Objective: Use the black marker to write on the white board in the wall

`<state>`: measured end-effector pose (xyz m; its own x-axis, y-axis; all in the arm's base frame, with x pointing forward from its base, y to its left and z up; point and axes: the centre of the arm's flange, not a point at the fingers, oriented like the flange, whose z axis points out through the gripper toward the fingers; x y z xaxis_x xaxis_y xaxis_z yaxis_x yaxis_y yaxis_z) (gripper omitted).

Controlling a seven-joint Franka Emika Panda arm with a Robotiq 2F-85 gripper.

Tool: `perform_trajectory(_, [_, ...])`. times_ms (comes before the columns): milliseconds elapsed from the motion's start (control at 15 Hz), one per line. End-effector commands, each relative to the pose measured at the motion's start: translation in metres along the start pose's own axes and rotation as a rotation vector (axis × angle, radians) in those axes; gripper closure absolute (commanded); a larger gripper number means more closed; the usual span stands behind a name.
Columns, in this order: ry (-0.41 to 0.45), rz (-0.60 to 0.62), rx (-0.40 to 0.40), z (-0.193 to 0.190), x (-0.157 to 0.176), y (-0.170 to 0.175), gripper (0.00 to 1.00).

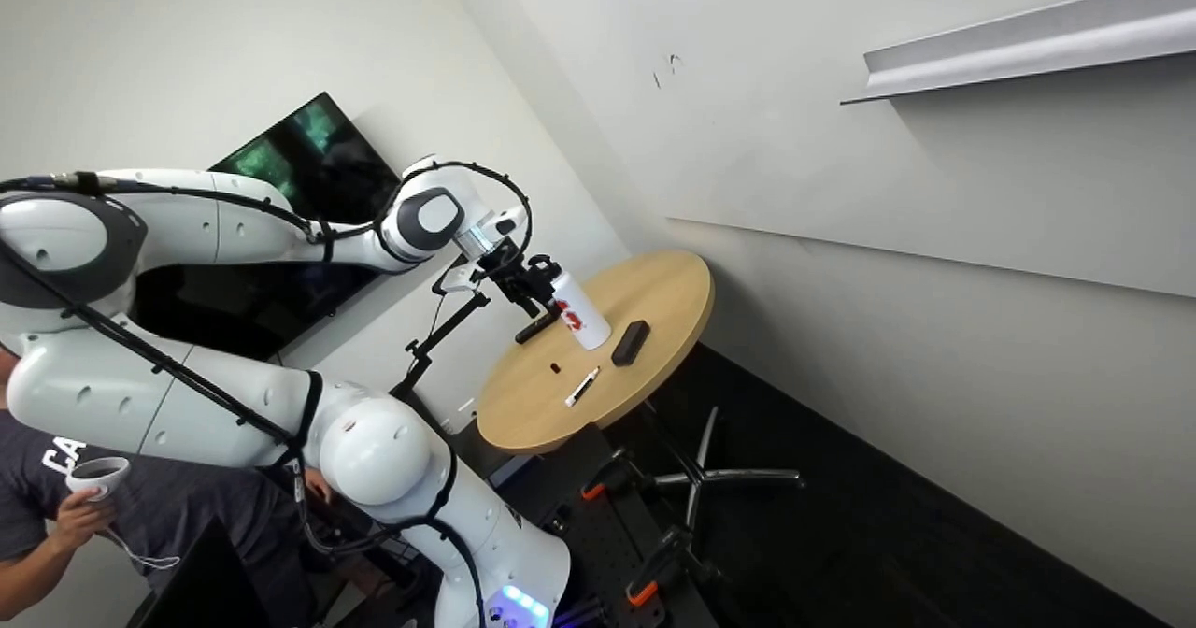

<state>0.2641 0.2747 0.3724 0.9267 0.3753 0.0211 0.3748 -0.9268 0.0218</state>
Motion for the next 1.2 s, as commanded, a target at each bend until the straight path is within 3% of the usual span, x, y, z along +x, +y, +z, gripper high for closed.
perform_trajectory(0, [0.1, -0.013, 0.025, 0.042, -0.018, -0.042, 0.0])
perform_trajectory(333, [0.206, 0.029, 0.099, 0.096, -0.04, -0.091, 0.0])
perform_trajectory(533, [0.171, 0.031, 0.123, 0.124, -0.038, -0.113, 0.0])
perform_trajectory(667, [0.146, 0.021, 0.068, 0.122, -0.039, -0.105, 0.0])
perform_trajectory(733, [0.149, 0.005, 0.096, 0.108, -0.05, -0.104, 0.0])
perform_trajectory(1133, [0.139, 0.015, 0.085, 0.113, -0.044, -0.097, 0.0])
